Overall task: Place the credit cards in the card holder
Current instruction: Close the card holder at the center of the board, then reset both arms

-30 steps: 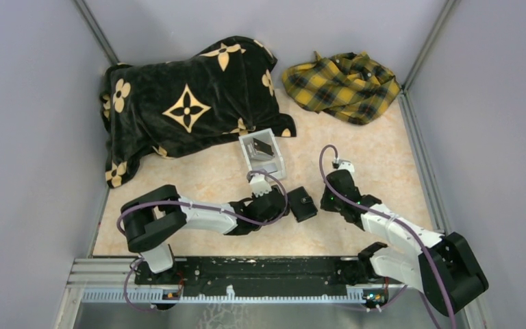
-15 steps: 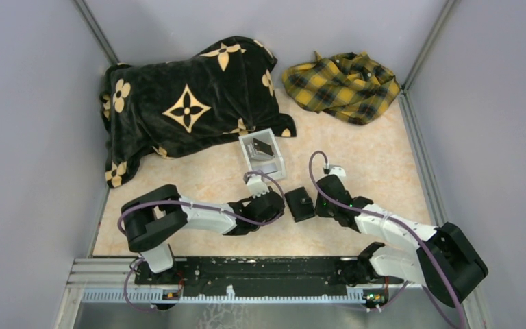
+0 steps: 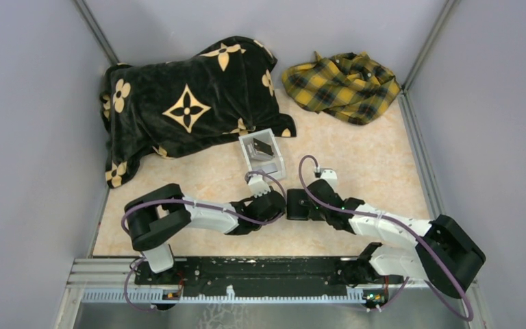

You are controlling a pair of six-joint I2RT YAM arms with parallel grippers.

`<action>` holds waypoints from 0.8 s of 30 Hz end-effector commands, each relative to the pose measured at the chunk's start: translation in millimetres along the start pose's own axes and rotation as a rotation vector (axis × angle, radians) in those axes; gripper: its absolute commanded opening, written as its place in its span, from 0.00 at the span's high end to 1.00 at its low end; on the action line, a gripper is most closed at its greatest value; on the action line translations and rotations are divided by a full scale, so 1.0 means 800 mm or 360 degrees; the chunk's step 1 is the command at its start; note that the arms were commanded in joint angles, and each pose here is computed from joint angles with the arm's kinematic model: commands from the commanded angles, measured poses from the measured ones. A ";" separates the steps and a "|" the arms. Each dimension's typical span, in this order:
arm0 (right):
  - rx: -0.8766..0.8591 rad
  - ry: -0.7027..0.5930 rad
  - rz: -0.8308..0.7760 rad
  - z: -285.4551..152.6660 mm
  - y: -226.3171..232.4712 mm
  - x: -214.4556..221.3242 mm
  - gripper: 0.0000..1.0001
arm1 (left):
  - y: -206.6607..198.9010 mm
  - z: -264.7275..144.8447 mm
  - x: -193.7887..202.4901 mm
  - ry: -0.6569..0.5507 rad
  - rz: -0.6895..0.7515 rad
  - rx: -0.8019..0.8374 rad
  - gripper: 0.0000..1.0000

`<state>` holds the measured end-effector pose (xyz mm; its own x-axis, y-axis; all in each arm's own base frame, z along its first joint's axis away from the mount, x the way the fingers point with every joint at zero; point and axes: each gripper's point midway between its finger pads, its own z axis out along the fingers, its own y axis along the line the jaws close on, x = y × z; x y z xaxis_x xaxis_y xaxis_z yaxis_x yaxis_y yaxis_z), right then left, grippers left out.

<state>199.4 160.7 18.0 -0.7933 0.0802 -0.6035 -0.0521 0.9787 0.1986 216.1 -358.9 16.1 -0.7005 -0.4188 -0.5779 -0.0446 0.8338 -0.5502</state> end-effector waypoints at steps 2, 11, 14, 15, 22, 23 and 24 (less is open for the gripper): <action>-0.0027 -0.0053 0.0011 -0.005 0.023 -0.016 1.00 | 0.154 -0.018 0.049 0.0252 0.0363 -0.0535 0.79; 0.0134 -0.0157 0.0002 -0.024 -0.003 -0.036 1.00 | 0.160 -0.039 0.023 0.0168 0.0362 -0.0608 0.75; 0.0171 -0.0186 0.0007 -0.034 -0.011 -0.042 1.00 | 0.155 -0.050 0.006 0.0111 0.0355 -0.0611 0.72; 0.0180 -0.0192 0.0006 -0.037 -0.014 -0.042 1.00 | 0.153 -0.055 -0.001 0.0089 0.0351 -0.0611 0.69; 0.0182 -0.0438 -0.0026 -0.070 -0.018 -0.093 0.72 | 0.131 -0.094 -0.072 -0.0180 0.0348 -0.0562 0.30; 0.0202 -0.0506 -0.0027 -0.077 -0.020 -0.108 0.57 | 0.123 -0.101 -0.088 -0.0243 0.0360 -0.0548 0.24; 0.0236 -0.0567 -0.0022 -0.083 -0.025 -0.123 0.49 | 0.116 -0.108 -0.102 -0.0297 0.0372 -0.0533 0.19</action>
<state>206.4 127.0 65.5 -0.6889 0.0746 -0.7210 0.0126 0.9958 0.0910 198.1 -254.9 35.1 -0.6622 -0.3152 -0.6798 -0.1355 0.9426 -0.3051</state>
